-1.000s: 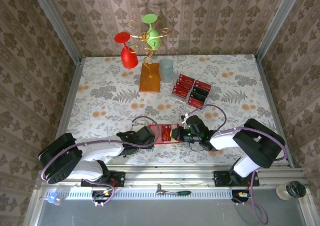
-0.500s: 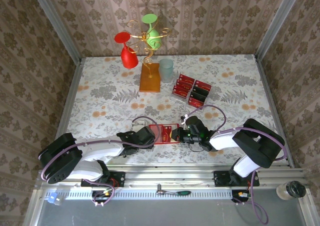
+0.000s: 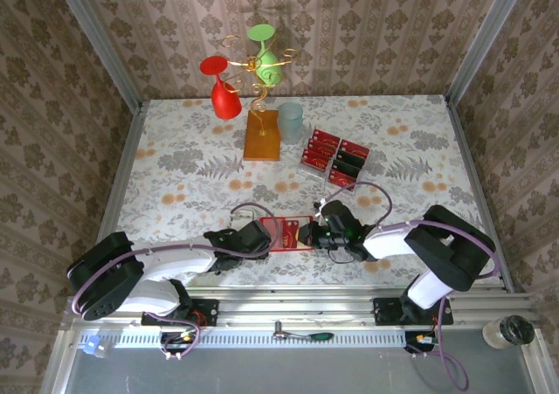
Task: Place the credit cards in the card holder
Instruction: Insert the credit card into the card slot.
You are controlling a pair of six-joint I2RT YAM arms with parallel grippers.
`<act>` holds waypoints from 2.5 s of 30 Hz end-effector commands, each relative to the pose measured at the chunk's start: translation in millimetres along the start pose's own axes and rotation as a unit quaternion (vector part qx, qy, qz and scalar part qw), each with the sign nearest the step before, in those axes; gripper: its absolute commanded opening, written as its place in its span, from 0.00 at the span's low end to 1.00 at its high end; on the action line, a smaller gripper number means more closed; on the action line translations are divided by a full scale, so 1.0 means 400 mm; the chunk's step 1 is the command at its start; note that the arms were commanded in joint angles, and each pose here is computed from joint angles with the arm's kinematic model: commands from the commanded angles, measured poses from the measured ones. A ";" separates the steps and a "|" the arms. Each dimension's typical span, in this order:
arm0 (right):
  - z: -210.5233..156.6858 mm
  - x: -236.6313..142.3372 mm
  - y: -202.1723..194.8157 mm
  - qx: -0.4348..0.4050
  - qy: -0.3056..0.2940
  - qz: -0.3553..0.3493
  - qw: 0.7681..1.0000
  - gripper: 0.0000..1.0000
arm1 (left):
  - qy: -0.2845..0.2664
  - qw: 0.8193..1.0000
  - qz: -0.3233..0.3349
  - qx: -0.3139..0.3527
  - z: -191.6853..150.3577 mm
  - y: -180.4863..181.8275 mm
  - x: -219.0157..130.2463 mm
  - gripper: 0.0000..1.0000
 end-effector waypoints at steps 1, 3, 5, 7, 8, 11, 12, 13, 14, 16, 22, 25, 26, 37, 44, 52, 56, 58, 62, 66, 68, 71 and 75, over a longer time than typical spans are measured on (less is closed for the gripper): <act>-0.026 0.015 -0.009 -0.009 0.034 -0.014 0.999 0.00 | 0.009 1.000 0.026 0.011 -0.024 0.039 0.001 1.00; -0.025 0.019 -0.006 -0.010 0.037 -0.014 0.999 0.00 | 0.009 1.000 0.025 0.011 -0.023 0.037 0.001 1.00; -0.024 0.025 -0.003 -0.010 0.041 -0.013 0.999 0.00 | 0.009 1.000 0.026 0.012 -0.023 0.037 0.000 1.00; -0.024 0.032 -0.002 -0.011 0.048 -0.013 0.999 0.00 | 0.009 1.000 0.025 0.011 -0.022 0.035 0.000 1.00; -0.022 0.036 0.003 -0.012 0.051 -0.011 0.999 0.00 | 0.008 1.000 0.024 0.011 -0.022 0.035 0.000 1.00; -0.019 0.050 0.016 -0.015 0.065 -0.005 0.998 0.00 | 0.007 1.000 0.024 0.012 -0.021 0.034 0.000 1.00; -0.021 0.055 0.021 -0.019 0.072 -0.002 0.997 0.00 | 0.007 1.000 0.024 0.011 -0.021 0.034 0.000 1.00; -0.017 0.057 0.029 -0.024 0.079 0.000 0.997 0.00 | 0.007 1.000 0.024 0.011 -0.021 0.034 0.001 1.00; -0.021 0.056 0.034 -0.029 0.092 -0.002 0.995 0.04 | 0.006 1.000 0.024 0.010 -0.022 0.035 0.001 1.00; -0.015 0.044 0.043 -0.047 0.103 -0.010 0.994 0.15 | 0.006 1.000 0.024 0.008 -0.023 0.037 0.002 1.00; 0.020 -0.011 0.051 -0.097 0.097 -0.053 0.989 0.27 | 0.004 1.000 0.022 0.003 -0.027 0.040 0.005 1.00; 0.031 -0.013 0.055 -0.109 0.096 -0.060 0.988 0.18 | 0.003 1.000 0.021 0.003 -0.026 0.039 0.004 1.00; 0.035 -0.009 0.060 -0.111 0.097 -0.058 0.987 0.14 | 0.002 1.000 0.021 0.003 -0.026 0.039 0.004 1.00; 0.044 0.058 0.069 -0.100 0.109 -0.042 0.988 0.02 | 0.000 1.000 0.022 0.002 -0.025 0.042 0.001 1.00; 0.019 0.093 0.065 -0.095 0.129 -0.041 0.986 0.01 | -0.001 1.000 0.020 0.001 -0.023 0.039 0.003 1.00; 0.007 0.121 0.075 -0.093 0.138 -0.042 0.985 0.00 | -0.010 1.000 0.011 -0.008 -0.007 0.036 -0.015 1.00; 0.007 0.122 0.078 -0.092 0.139 -0.042 0.985 0.00 | -0.021 0.999 -0.001 -0.033 0.021 0.043 -0.032 1.00; 0.011 0.118 0.085 -0.093 0.138 -0.040 0.985 0.01 | -0.022 0.999 -0.007 -0.046 0.034 0.045 -0.036 1.00; 0.031 0.100 0.106 -0.103 0.128 -0.039 0.986 0.01 | -0.025 0.998 -0.020 -0.053 0.063 0.037 -0.040 1.00; 0.049 0.074 0.121 -0.117 0.119 -0.046 0.985 0.03 | -0.025 0.998 -0.028 -0.050 0.074 0.023 -0.037 1.00; 0.056 0.062 0.124 -0.124 0.115 -0.050 0.984 0.03 | -0.022 0.998 -0.031 -0.050 0.072 0.018 -0.031 1.00; 0.061 0.049 0.120 -0.131 0.112 -0.061 0.983 0.03 | -0.015 0.998 -0.033 -0.049 0.063 0.012 -0.019 1.00; 0.062 0.044 0.111 -0.138 0.113 -0.073 0.981 0.03 | -0.008 0.999 -0.025 -0.047 0.050 0.017 -0.006 1.00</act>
Point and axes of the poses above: each hand's point on the last joint's axis, 136 mm out from that joint toward the fingers, its own x axis out along the fingers, its own y axis along the line the jaws close on, z = x × y, the point moved 1 cm from there along -x, back along the fingers, and after that the axes turned 10 degrees about -x, right-handed, at the moved point
